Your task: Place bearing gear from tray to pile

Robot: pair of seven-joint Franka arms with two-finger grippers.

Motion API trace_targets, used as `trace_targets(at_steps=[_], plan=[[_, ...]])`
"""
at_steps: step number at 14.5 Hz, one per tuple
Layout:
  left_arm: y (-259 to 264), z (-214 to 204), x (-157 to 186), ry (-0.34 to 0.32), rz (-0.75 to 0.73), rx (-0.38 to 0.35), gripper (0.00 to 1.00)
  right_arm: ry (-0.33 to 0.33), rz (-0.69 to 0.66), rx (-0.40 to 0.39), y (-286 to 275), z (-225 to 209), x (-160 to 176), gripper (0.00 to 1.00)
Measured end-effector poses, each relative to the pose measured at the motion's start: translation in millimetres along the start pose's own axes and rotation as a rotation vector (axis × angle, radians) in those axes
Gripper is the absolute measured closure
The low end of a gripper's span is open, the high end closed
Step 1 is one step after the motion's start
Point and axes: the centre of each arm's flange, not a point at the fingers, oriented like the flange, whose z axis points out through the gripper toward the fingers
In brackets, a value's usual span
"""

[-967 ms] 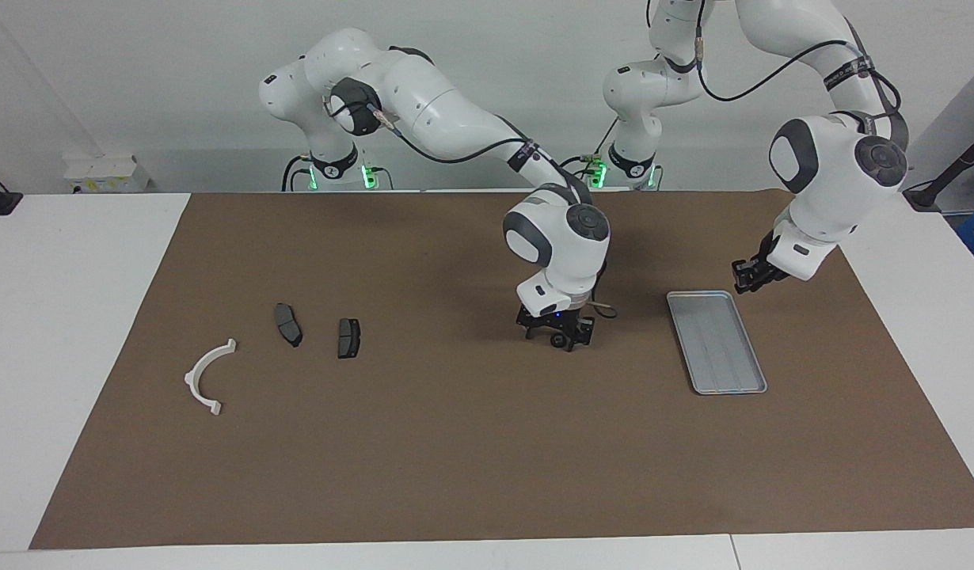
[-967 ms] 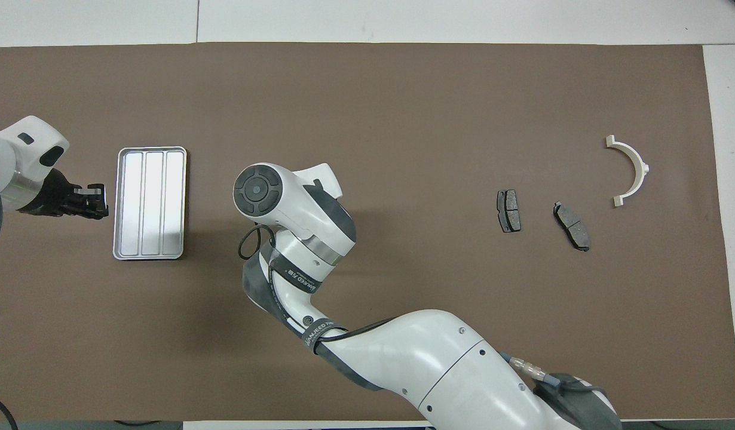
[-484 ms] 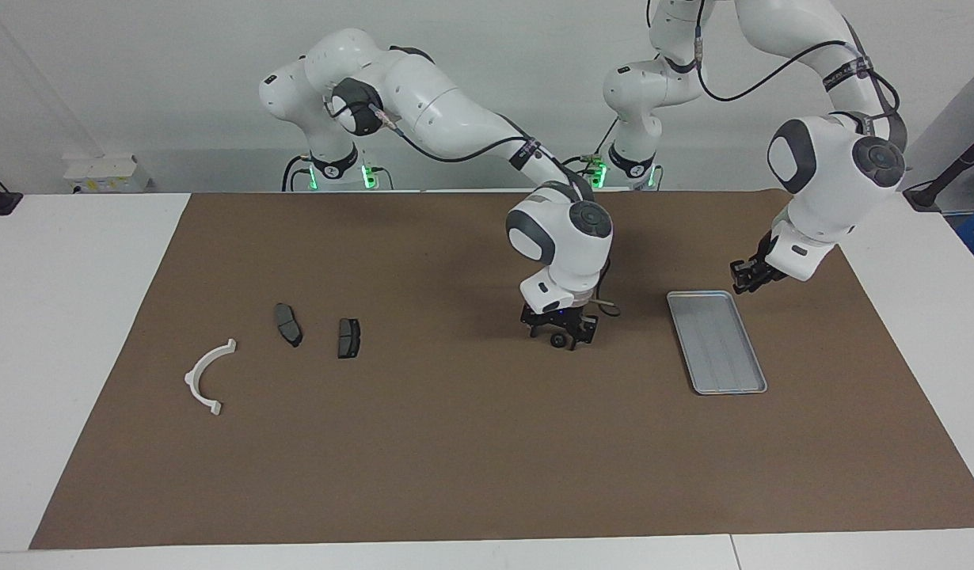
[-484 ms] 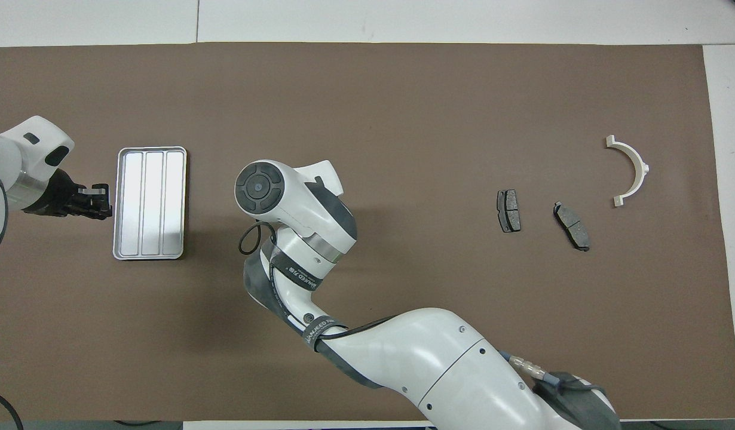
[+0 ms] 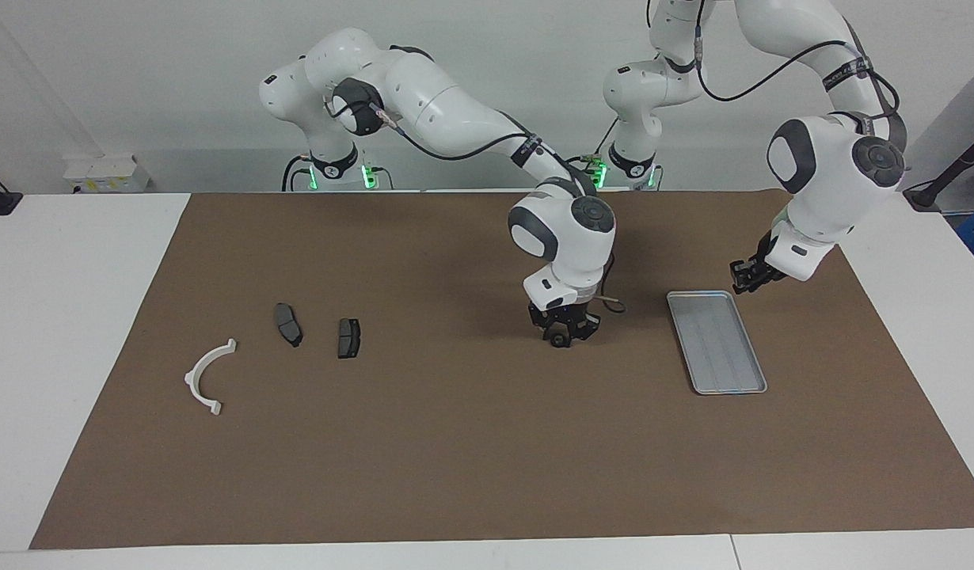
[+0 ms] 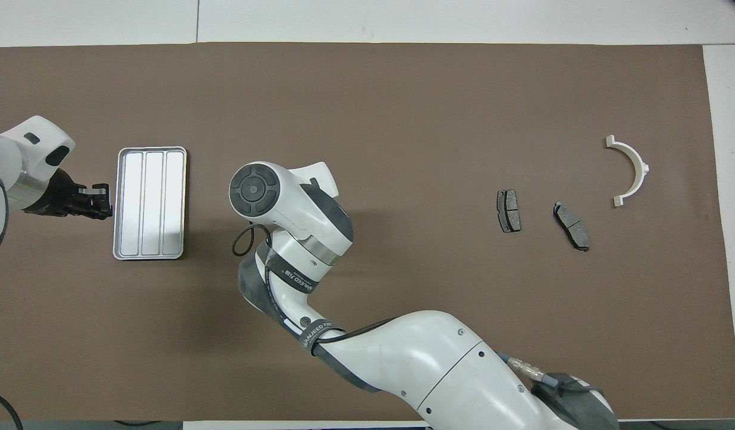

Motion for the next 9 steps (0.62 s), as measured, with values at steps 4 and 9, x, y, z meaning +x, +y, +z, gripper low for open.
trace_targets(at_steps=[4, 9], plan=[[5, -1, 0, 0.005, -0.016, 0.0, 0.77, -0.001, 0.001, -0.001, 0, 0, 0, 0.65], [72, -3, -3, 0.04, -0.066, 0.001, 0.77, -0.05, -0.061, -0.109, 46, -45, 60, 0.65]])
